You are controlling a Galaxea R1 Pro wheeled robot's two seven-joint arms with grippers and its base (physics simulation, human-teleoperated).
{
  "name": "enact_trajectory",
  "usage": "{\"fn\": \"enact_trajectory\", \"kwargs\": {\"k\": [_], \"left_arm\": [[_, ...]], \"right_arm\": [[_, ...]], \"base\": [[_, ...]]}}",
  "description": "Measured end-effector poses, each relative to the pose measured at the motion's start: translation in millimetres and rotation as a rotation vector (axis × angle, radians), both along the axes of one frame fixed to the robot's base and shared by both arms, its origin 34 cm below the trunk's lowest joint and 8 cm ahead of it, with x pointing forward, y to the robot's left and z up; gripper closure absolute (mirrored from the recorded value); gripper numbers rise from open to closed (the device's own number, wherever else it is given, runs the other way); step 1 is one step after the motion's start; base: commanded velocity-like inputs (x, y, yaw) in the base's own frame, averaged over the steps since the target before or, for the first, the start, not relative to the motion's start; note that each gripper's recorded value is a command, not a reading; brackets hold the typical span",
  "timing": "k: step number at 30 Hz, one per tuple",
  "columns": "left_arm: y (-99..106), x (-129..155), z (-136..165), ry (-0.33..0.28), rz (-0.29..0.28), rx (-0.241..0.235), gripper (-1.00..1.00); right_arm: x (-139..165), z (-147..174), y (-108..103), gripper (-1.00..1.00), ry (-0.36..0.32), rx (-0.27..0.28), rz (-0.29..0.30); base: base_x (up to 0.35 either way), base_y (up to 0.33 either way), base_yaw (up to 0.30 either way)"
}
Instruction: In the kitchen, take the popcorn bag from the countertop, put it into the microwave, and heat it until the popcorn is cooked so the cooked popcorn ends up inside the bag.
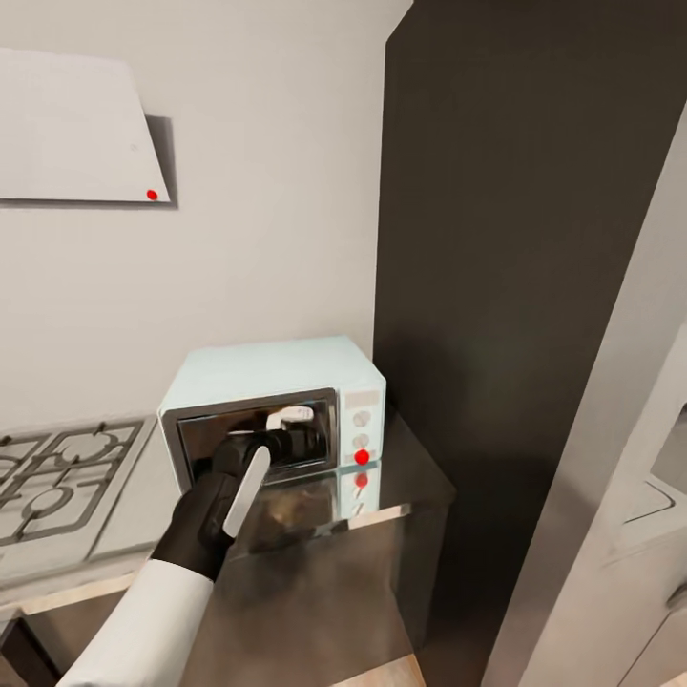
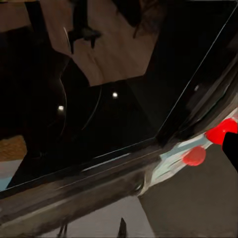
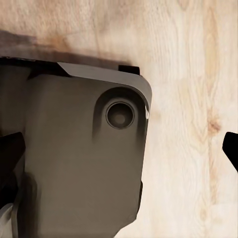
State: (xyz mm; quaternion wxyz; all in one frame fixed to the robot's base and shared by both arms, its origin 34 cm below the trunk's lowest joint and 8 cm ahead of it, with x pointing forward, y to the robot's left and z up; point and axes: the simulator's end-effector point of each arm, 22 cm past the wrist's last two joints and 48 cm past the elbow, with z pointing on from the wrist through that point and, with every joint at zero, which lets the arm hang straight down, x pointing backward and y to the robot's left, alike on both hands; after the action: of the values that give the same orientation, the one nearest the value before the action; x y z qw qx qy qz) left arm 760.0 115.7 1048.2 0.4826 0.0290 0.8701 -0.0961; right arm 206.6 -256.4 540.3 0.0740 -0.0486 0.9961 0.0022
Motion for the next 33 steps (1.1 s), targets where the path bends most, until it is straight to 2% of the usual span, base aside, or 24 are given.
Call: {"fn": "enact_trajectory", "kwargs": {"k": [3,4,7,9,12,22,26,30,33], "left_arm": [[-3,-5,-1,0.04,-0.023,0.003,-1.0],[-4,-4,-2,0.033,-0.02,-0.002,-1.0],[-4,11,0,-0.04,0.011,-0.053,-1.0],[-9,10,0,-0.031,0.002,-0.085,-1.0],[-12,9,-1,-0.023,-0.001,-0.101,-1.0],[-18,8,1,-0.024,-0.006,-0.111,-1.0],[-9,8,-2,-0.015,0.041,-0.085,-1.0],[-7,8,-4,-0.011,0.058,-0.076,-1.0],[-4,7,-17,0.018,0.069,-0.061,-1.0]], "right_arm": [[1,-1,0,-1.0,0.004,0.0,0.0],[1,-1,0,-1.0,0.004,0.0,0.0],[1,-1,0,-1.0,0.006,0.0,0.0],[1,-1,0,-1.0,0.006,0.0,-0.001],[1,-1,0,-1.0,0.006,0.0,-0.002],[1,-1,0,-1.0,0.005,-0.001,-0.004],[1,-1,-1,-1.0,0.006,-0.004,-0.003],[1,-1,-2,-1.0,0.005,-0.009,-0.004],[1,-1,-2,-1.0,0.005,-0.009,-0.004]], "base": [[0.014,0.0,0.0],[-0.198,0.005,0.0],[-0.281,0.05,0.0],[-0.322,0.077,0.0],[-0.328,0.082,0.0],[-0.328,0.084,0.0],[-0.327,0.084,0.0],[-0.328,0.084,0.0],[-0.328,0.084,0.0]]}}
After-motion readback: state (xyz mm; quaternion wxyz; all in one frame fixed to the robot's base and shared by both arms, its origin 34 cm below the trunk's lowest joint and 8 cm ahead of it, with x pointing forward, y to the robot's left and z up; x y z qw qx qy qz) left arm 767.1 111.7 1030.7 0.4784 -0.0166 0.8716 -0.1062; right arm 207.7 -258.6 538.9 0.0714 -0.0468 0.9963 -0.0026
